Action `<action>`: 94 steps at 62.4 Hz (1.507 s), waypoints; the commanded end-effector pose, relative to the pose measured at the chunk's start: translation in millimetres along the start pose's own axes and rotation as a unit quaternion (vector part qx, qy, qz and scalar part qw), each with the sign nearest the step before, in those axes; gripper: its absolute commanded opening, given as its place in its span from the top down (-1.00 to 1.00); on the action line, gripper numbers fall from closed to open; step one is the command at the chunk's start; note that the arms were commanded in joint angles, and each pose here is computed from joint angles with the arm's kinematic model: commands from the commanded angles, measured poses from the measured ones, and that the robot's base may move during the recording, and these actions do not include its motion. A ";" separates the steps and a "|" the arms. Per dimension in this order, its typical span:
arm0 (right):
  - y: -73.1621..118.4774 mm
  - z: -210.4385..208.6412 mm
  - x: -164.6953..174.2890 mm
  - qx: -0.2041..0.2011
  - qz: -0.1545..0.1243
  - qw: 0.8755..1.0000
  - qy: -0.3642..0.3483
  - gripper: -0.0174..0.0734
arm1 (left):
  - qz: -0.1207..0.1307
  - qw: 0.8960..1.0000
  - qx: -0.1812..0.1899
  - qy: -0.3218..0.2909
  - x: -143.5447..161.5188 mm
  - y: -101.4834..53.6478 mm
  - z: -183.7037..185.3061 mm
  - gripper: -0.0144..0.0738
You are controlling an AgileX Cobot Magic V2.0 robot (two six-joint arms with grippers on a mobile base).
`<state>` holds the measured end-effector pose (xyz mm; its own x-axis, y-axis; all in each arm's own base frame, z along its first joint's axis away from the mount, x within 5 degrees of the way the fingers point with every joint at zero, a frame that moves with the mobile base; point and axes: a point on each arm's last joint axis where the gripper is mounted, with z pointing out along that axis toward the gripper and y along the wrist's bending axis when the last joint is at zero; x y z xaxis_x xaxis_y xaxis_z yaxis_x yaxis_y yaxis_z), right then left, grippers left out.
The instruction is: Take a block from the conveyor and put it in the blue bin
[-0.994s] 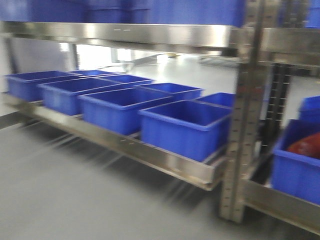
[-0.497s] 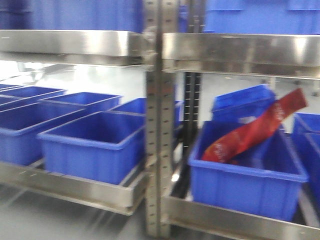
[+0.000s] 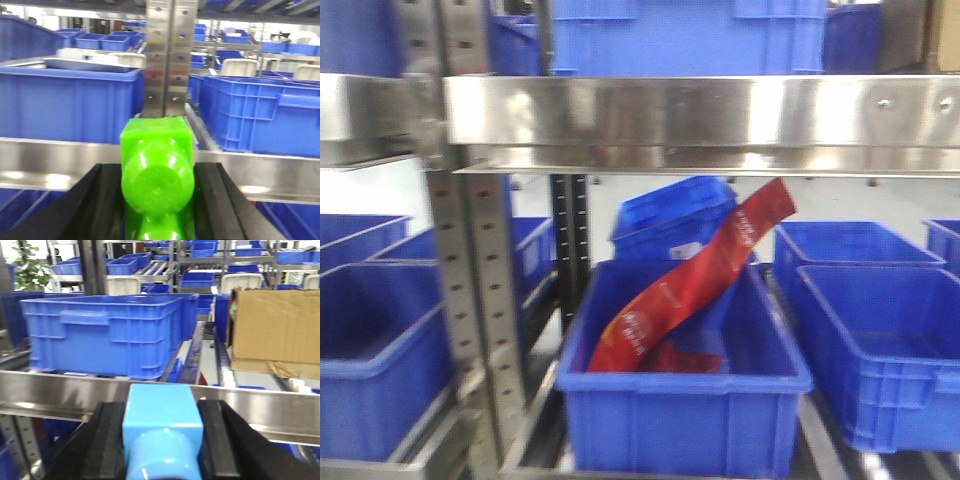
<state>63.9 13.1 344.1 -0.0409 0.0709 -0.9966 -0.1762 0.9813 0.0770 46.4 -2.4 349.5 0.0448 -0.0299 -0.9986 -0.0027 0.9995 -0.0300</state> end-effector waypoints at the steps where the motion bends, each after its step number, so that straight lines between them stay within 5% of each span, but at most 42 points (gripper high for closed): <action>1: -0.4 -1.0 -2.2 0.002 -0.005 1.000 -0.014 0.97 | -0.001 1.000 0.001 -0.010 -1.2 0.0 -0.5 0.93; 94: -0.4 -1.0 -2.2 0.002 -0.005 1.000 -0.014 0.97 | -0.001 1.000 0.001 -0.010 -1.2 0.0 -0.5 0.93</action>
<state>63.9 13.1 344.1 -0.0409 0.0709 -0.9966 -0.1762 0.9813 0.0770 46.4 -2.4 349.5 0.0448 -0.0299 -0.9986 -0.0027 0.9995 -0.0300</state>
